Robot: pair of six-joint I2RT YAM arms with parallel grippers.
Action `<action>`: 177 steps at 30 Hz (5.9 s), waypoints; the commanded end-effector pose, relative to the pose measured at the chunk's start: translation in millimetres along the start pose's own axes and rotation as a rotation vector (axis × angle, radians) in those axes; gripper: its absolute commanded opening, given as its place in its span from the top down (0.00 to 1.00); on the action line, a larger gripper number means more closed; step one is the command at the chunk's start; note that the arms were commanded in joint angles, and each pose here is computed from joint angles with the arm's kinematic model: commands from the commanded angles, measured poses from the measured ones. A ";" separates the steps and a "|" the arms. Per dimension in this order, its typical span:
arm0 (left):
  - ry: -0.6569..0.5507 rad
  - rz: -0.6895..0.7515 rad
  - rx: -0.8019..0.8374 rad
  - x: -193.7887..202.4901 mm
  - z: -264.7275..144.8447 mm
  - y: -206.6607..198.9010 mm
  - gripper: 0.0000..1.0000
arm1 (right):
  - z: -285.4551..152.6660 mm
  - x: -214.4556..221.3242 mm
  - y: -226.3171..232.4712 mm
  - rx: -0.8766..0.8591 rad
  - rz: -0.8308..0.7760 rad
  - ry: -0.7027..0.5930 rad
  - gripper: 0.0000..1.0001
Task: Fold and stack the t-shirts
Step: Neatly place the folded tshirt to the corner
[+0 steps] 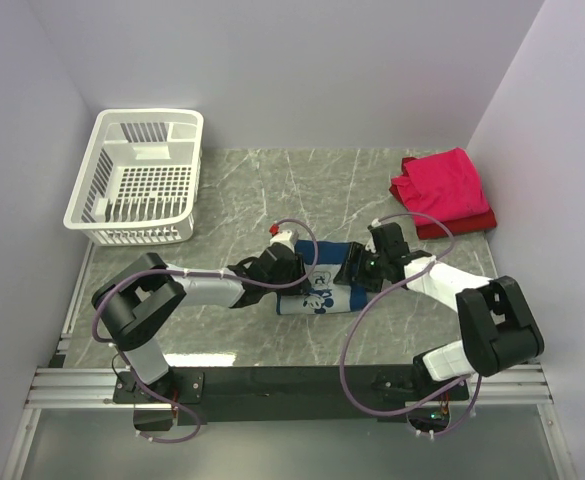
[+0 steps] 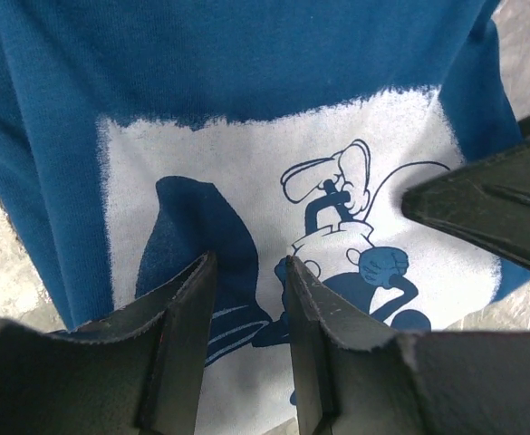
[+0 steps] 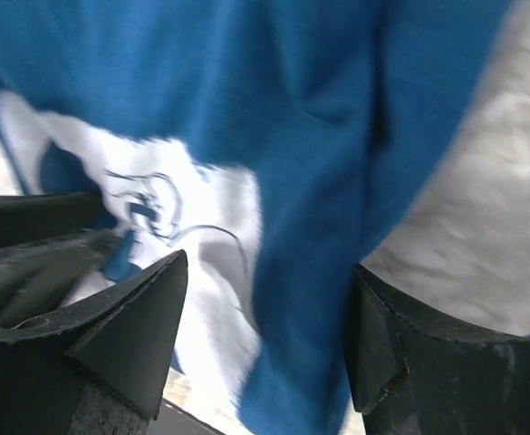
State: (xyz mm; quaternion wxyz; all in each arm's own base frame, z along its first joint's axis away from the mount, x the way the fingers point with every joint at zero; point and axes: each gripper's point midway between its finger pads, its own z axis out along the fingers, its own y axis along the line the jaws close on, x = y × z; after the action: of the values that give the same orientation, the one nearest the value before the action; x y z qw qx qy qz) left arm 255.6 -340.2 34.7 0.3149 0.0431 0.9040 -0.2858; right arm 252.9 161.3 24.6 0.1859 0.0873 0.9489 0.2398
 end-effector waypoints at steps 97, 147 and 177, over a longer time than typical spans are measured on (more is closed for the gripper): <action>-0.120 -0.112 -0.125 -43.5 -53.1 79.5 0.44 | -193.6 -383.9 -136.1 0.798 -0.199 -0.610 1.00; -0.380 -0.034 -0.163 -115.3 -139.3 63.0 0.43 | -115.7 -128.8 31.7 0.206 -0.137 -0.615 0.07; -0.482 -0.023 -0.180 -122.0 -176.9 70.9 0.48 | -112.3 -88.8 31.5 0.141 -0.195 -0.607 0.07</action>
State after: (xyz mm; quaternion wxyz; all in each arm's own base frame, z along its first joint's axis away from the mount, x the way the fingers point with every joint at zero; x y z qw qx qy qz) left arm 274.6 -170.9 180.0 0.5085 -0.0791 0.8336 -0.2009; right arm 289.6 119.9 148.3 0.4535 0.0722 0.8808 0.1156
